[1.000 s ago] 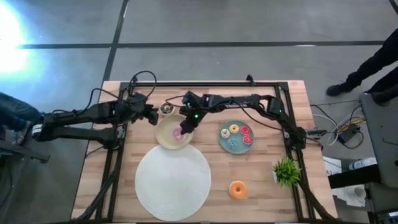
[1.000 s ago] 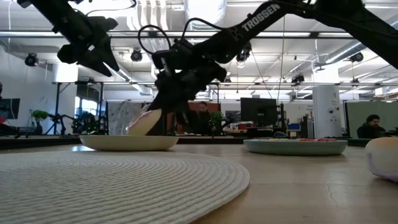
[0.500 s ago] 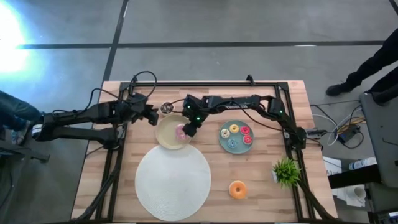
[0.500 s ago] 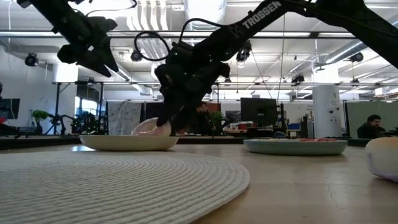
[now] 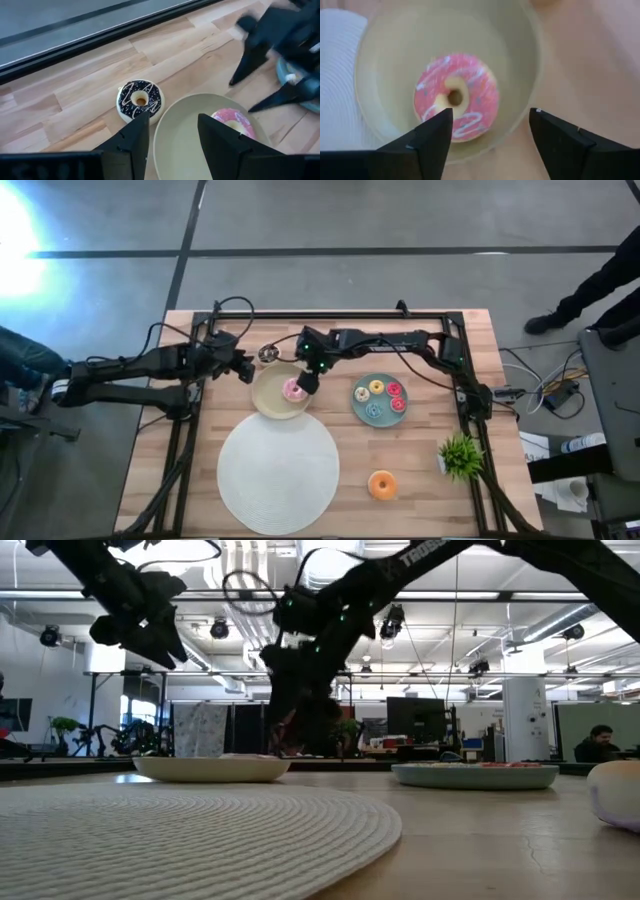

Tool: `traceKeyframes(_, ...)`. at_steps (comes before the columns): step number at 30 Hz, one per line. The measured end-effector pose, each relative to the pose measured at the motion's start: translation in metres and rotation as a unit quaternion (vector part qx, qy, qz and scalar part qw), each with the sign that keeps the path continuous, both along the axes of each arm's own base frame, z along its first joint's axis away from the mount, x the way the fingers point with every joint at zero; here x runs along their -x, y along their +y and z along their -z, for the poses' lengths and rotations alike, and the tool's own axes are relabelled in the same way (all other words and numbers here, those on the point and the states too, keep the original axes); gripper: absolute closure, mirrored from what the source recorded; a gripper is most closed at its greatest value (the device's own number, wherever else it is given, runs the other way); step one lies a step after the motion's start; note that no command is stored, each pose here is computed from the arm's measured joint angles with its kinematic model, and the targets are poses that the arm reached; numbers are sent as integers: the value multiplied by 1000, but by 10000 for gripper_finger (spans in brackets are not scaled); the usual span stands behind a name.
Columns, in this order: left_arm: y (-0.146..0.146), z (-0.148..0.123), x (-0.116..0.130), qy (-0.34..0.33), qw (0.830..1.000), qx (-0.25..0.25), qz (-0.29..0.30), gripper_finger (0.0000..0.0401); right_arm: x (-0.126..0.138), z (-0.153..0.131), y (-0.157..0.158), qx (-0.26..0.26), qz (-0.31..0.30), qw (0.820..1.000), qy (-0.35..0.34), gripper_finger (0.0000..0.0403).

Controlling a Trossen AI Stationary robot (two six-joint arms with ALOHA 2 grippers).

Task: Pick & Place donuts
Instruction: Put the black donut on the brown plate

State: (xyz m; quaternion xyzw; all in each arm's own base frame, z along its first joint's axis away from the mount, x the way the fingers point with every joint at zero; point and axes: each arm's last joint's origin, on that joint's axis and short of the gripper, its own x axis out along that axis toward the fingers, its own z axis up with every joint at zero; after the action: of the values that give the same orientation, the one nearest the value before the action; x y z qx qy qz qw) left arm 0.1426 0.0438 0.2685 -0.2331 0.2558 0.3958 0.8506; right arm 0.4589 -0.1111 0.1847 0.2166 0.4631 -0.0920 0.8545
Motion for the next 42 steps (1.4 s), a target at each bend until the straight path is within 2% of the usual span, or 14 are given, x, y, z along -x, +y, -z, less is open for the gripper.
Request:
traceKeyframes(3,2,3,-3,9,1000,3,-5,259,5,-22,0,43,-6,999,-18,139)
traceKeyframes(6,13,11,-10,17,998,32,-53,259,11,-37,-4,51,1,998,-24,138)
traceKeyframes(10,47,33,-24,47,990,110,-69,259,24,-45,-19,38,36,999,-6,144)
traceKeyframes(14,91,57,-28,75,981,162,-78,259,38,-52,-31,24,66,997,18,150)
traceKeyframes(21,138,69,-33,115,974,186,-62,259,50,-69,-29,41,82,995,31,150)
traceKeyframes(29,159,78,-54,152,969,193,-18,258,50,-74,-25,43,82,995,26,149)
traceKeyframes(34,162,86,-56,165,962,218,3,258,51,-74,-25,42,84,995,30,152)
traceKeyframes(42,162,94,-57,179,956,231,20,258,51,-74,-25,41,84,995,30,154)
